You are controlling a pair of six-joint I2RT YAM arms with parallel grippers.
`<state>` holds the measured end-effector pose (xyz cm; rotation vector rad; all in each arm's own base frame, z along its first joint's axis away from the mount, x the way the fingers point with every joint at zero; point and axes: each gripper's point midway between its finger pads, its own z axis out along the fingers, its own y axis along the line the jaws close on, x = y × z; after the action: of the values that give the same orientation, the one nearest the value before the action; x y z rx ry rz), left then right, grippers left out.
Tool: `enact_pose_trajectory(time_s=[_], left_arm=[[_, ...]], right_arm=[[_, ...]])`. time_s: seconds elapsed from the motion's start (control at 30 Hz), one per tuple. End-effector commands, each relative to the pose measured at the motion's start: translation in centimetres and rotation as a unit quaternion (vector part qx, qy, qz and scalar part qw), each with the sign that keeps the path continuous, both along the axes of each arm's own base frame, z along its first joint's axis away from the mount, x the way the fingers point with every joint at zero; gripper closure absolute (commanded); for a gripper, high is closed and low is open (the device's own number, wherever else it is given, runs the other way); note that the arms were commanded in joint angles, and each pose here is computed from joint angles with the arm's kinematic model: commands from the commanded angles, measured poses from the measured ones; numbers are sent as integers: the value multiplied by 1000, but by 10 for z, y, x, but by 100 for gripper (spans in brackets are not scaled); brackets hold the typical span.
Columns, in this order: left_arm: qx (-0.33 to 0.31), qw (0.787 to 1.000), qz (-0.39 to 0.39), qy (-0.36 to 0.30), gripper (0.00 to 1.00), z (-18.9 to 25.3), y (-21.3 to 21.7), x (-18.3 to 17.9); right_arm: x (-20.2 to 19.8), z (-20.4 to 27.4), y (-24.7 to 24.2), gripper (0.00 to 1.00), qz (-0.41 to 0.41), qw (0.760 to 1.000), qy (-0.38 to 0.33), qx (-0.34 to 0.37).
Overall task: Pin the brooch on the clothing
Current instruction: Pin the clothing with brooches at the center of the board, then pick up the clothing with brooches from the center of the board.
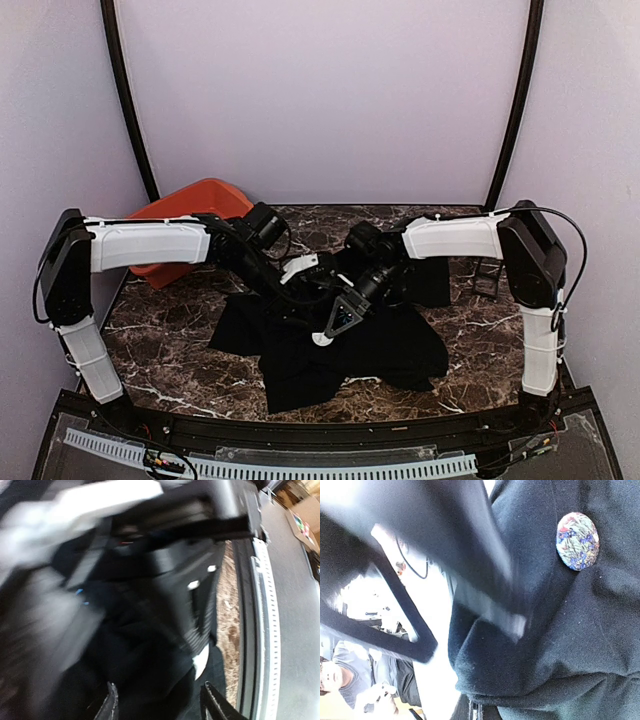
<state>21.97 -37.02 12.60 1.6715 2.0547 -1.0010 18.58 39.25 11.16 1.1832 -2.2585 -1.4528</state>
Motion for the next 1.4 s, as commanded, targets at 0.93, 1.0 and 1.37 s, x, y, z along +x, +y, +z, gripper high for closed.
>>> enact_pose_trajectory(time_s=[0.93,1.0,1.37], left_arm=[[185,940,283,-48,2,-56,123,149],[197,938,281,-44,3,-62,123,152],[217,940,262,-11,10,-90,110,164]], right_arm=[[267,4,-35,43,12,838,-530,-128],[274,-3,-32,42,26,832,-540,-124],[275,-52,-13,41,56,855,-511,-72]])
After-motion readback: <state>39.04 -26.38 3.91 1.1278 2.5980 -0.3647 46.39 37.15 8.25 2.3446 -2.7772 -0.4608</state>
